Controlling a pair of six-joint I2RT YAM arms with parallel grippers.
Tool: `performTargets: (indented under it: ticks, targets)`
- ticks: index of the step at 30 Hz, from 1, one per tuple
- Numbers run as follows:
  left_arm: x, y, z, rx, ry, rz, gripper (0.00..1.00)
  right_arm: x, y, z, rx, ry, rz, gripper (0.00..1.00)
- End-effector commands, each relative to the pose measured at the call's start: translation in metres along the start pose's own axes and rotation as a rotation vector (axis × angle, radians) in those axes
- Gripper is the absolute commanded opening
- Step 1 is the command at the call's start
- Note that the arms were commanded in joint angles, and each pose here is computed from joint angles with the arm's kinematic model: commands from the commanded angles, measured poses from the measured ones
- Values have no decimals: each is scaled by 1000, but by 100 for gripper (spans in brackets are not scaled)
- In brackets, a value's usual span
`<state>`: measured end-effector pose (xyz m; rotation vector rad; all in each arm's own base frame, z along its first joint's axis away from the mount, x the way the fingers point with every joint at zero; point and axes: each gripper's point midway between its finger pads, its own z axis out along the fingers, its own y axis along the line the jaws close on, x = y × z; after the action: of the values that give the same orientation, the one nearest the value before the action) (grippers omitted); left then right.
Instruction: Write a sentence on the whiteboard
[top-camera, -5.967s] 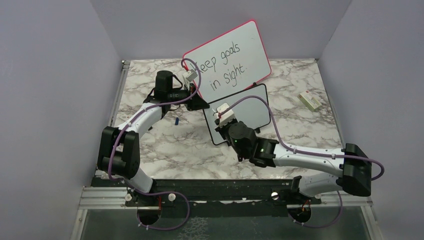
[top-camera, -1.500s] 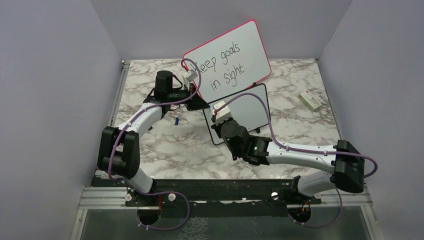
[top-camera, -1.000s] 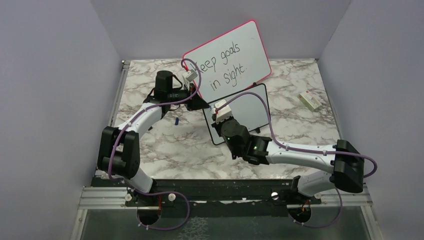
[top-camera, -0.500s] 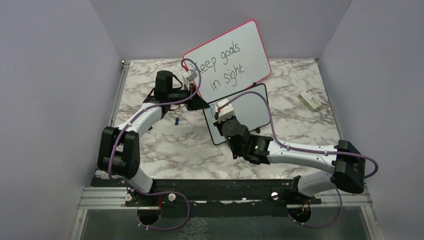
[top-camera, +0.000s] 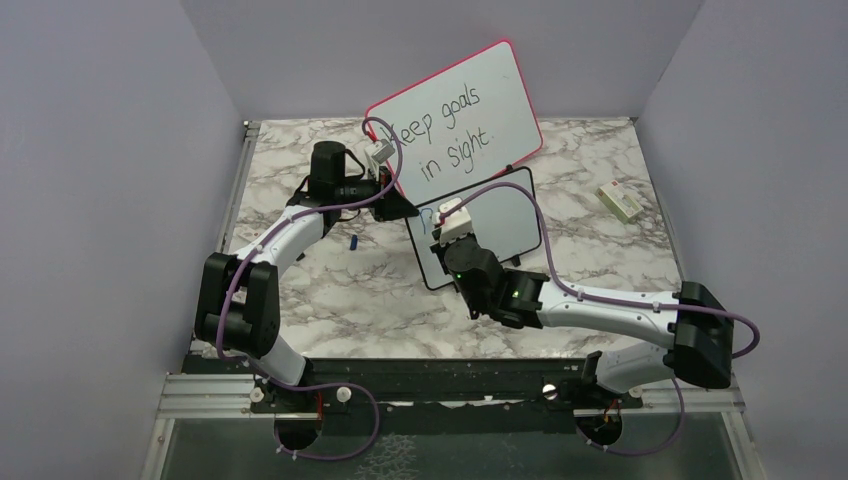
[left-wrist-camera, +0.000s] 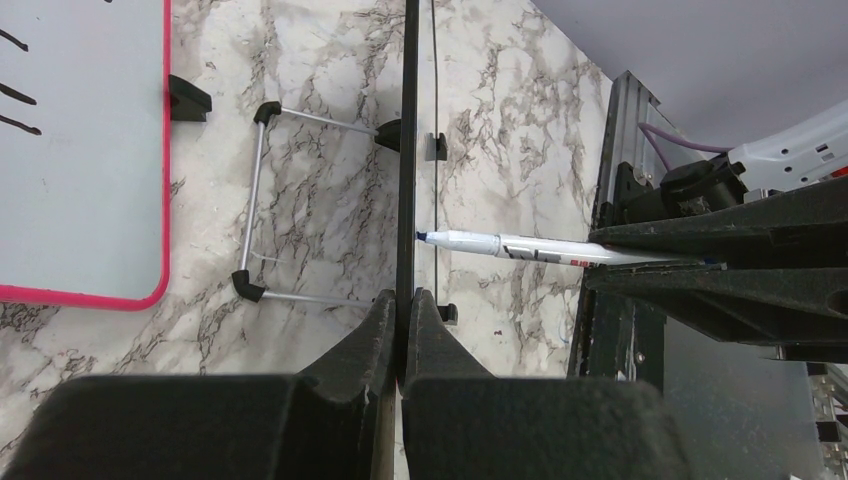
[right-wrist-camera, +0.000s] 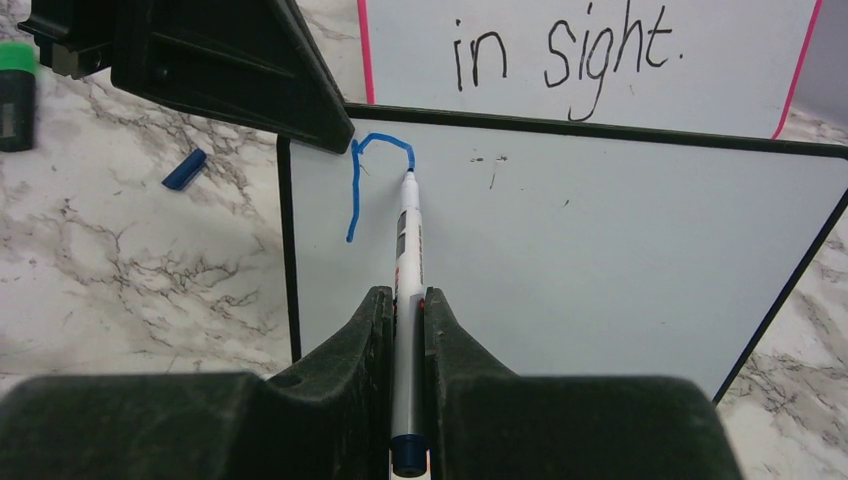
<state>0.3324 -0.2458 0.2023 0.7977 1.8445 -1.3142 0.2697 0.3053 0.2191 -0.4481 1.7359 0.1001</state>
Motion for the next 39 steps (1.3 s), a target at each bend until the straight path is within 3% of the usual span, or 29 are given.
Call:
performTargets:
  ticks: [1, 19, 39]
  targets:
    - [10, -8, 0, 35, 26, -22, 0, 15, 2, -2, -35, 50, -6, 0]
    - [10, -9, 0, 39, 27, -25, 0, 12, 22, -4, -144, 53, -6, 0]
    - [10, -8, 0, 38, 27, -26, 0, 11, 16, -4, -119, 46, 1, 0]
